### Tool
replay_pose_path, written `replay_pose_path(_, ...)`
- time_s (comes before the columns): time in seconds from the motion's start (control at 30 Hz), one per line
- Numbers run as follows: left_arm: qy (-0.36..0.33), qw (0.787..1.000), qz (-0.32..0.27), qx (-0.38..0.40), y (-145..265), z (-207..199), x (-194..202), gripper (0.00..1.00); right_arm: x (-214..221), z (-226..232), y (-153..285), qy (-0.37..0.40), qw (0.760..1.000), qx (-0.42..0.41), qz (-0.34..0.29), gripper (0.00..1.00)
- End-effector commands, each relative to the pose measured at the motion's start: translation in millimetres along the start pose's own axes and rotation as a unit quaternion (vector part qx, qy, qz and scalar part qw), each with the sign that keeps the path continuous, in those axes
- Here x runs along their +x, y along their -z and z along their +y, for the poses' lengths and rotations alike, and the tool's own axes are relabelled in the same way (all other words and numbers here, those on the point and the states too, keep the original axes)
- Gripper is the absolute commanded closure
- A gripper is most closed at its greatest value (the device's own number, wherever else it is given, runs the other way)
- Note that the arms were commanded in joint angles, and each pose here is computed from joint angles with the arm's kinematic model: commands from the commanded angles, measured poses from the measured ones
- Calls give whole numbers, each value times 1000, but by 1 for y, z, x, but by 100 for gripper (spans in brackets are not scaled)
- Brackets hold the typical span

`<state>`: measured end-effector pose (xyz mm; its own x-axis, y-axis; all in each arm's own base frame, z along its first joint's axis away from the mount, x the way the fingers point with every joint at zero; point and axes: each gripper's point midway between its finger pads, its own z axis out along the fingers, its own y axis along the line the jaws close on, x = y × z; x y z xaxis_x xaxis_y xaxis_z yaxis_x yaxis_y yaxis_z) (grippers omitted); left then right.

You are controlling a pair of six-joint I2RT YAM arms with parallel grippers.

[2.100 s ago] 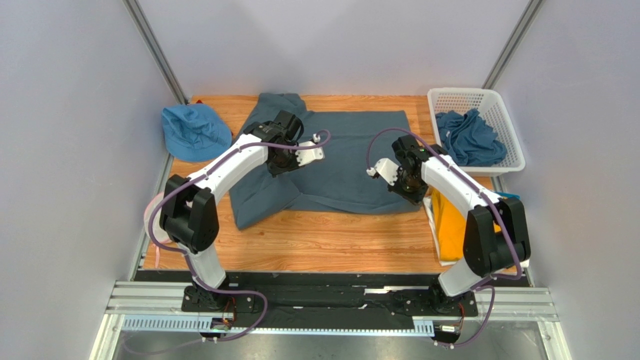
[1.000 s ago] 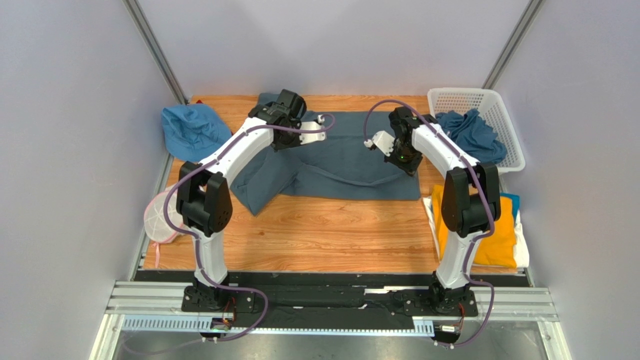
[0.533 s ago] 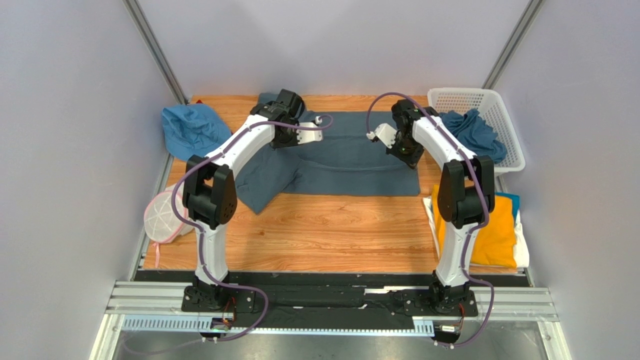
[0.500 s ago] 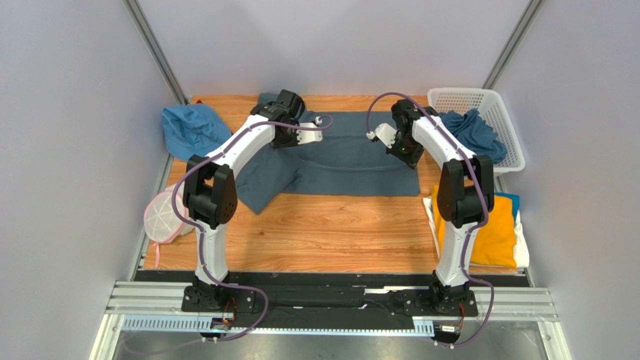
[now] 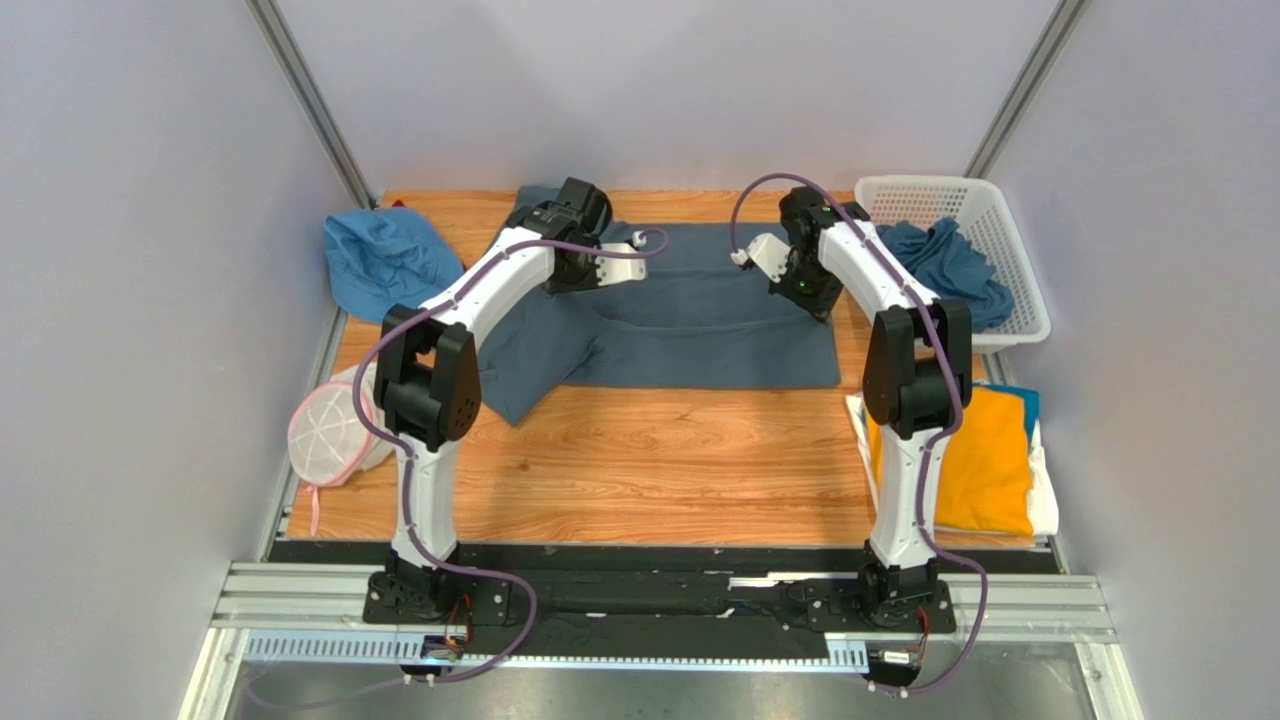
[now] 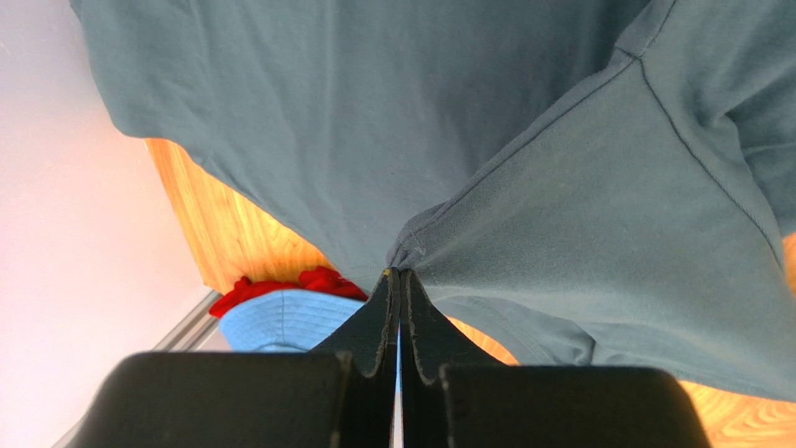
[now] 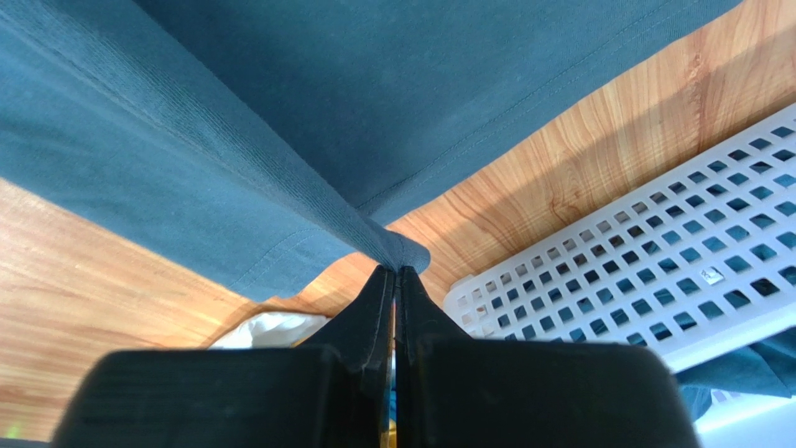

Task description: Fold and stack the t-shirts

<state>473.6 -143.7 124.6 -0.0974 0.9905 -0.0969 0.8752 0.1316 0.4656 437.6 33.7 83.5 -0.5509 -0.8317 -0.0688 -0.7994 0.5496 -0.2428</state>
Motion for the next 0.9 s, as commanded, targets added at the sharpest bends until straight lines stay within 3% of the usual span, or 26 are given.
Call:
replay_pose_path(0.0, -2, 1000, -10, -26, 2, 21, -7, 100, 1, -16, -1, 2, 1000, 19, 9, 100)
replay_pose_path(0.43, -5, 999, -11, -44, -10, 33, -11, 100, 11, -20, -18, -3, 999, 15, 29, 99)
replay_pose_path(0.57, -5, 999, -12, -46, -14, 35, -13, 100, 11, -20, -21, -8, 999, 20, 28, 70)
replay_pose_path(0.67, -5, 999, -12, -51, -17, 38, -15, 100, 13, -18, -22, -9, 999, 21, 28, 58)
replay_pose_path(0.87, -15, 998, -6, -66, -23, 46, -16, 100, 14, -14, -19, -15, 999, 23, 20, 53)
